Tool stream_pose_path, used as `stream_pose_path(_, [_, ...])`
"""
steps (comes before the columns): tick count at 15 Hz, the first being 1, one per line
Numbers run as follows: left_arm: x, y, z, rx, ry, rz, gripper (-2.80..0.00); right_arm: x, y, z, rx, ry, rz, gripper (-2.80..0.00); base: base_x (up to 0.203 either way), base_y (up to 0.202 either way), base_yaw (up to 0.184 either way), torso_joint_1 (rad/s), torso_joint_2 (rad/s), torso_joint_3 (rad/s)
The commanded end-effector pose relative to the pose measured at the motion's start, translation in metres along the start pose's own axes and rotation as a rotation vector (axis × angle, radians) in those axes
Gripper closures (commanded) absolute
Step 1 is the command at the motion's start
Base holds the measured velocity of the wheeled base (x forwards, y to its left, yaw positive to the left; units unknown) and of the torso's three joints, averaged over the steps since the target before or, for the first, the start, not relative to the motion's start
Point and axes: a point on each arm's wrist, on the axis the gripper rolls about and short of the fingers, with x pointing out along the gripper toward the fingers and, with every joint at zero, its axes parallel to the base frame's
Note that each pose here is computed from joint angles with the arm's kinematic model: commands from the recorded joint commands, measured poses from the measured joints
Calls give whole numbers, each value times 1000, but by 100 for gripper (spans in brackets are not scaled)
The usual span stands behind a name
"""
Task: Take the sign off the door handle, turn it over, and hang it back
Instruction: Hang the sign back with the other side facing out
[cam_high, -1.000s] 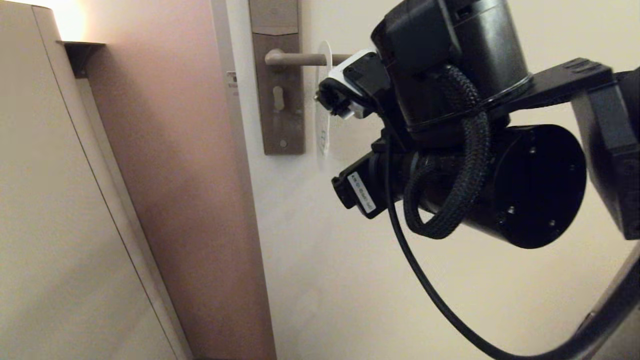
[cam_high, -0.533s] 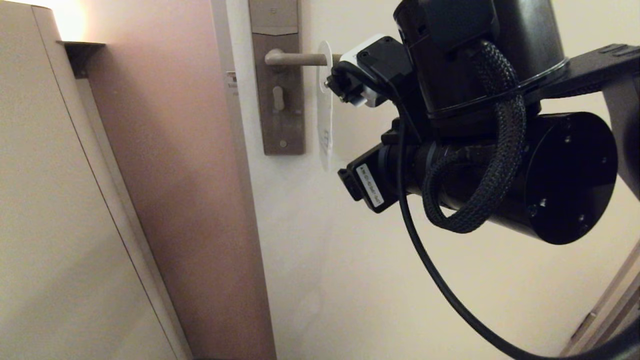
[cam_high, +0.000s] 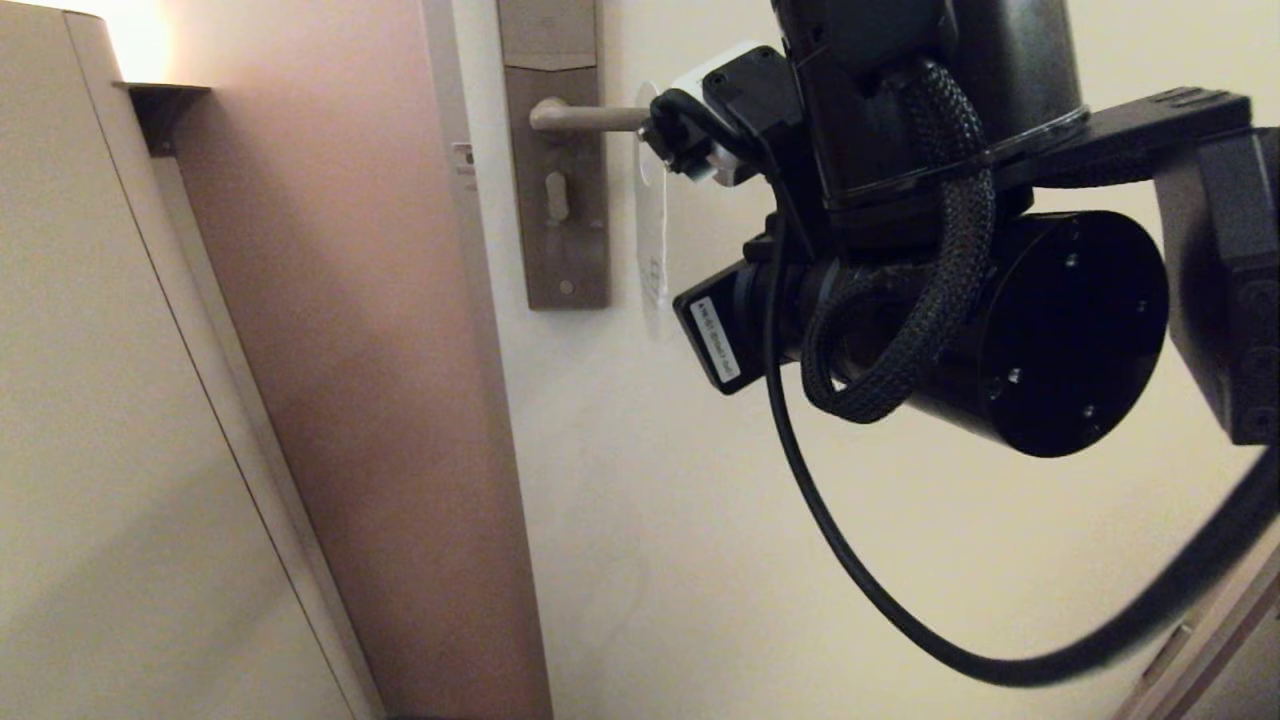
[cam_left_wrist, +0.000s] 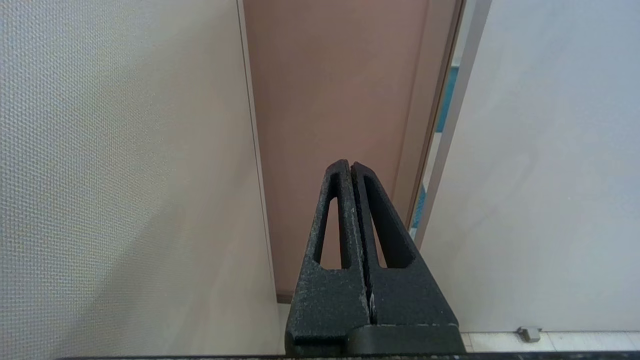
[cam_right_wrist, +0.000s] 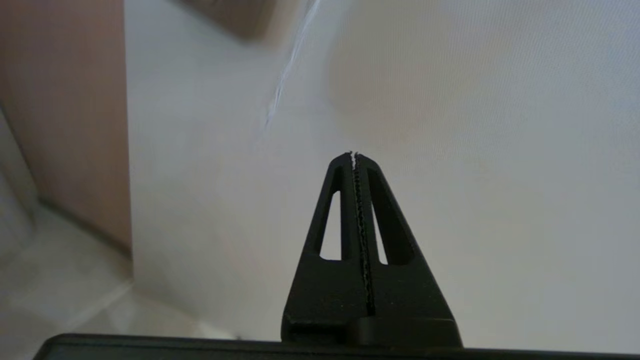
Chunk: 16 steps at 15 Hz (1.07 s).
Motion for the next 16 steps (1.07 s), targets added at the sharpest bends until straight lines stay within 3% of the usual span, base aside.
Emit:
stream_pose_path(1, [0, 0, 0, 0, 2, 0, 0, 8, 4, -1, 4, -1, -10, 0, 0, 0, 0, 0, 0, 0])
stream_pose_path(11, [0, 0, 0, 0, 4, 0, 0, 48, 25, 0, 91, -97, -43, 0, 0, 0, 0, 0, 0, 0])
stream_pose_path(16, [0, 0, 0, 0, 4, 0, 0, 68, 42, 6, 161, -192, -46, 0, 0, 0, 0, 0, 0, 0])
